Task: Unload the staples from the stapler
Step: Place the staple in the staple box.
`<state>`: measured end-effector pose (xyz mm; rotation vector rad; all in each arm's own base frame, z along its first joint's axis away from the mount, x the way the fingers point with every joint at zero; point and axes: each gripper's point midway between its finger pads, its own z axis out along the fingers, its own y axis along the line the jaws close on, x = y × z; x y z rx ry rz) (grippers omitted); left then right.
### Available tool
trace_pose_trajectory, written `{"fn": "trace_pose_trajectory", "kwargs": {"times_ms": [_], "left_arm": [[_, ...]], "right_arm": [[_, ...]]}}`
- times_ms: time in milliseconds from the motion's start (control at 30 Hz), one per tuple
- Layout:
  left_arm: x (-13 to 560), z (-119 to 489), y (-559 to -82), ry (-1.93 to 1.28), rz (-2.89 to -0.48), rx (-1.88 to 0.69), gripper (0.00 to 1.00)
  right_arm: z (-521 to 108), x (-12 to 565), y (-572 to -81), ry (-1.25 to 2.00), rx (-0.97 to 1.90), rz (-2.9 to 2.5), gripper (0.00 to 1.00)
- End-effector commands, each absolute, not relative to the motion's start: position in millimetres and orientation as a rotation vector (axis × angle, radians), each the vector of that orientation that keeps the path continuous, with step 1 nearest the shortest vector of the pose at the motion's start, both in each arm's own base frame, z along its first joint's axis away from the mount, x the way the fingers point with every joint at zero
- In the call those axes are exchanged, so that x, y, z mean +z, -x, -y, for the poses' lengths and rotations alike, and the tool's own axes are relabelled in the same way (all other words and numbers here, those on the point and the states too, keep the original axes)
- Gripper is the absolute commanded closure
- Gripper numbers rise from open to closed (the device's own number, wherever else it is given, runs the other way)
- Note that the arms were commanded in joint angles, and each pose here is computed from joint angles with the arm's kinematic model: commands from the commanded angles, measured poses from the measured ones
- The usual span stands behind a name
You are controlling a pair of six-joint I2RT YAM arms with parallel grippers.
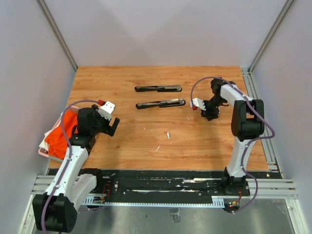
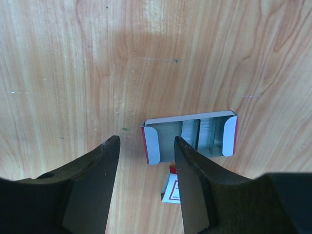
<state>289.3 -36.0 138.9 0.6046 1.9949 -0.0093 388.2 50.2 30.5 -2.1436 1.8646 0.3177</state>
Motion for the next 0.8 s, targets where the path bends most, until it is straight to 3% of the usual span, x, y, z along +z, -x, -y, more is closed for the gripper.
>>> {"fn": "trace_pose_trajectory", "kwargs": {"times_ms": [0, 767], "left_arm": [[140.4, 35.8, -292.4, -0.612, -1.976, -0.007, 0.02], [141.4, 35.5, -292.1, -0.609, -1.973, -0.004, 0.02]], "right_arm": [[-45.8, 30.8, -378.7, 2.156, 0.373, -1.872, 0.52], [-45.2, 22.2, -379.8, 2.141, 0.369, -1.889, 0.56]]}}
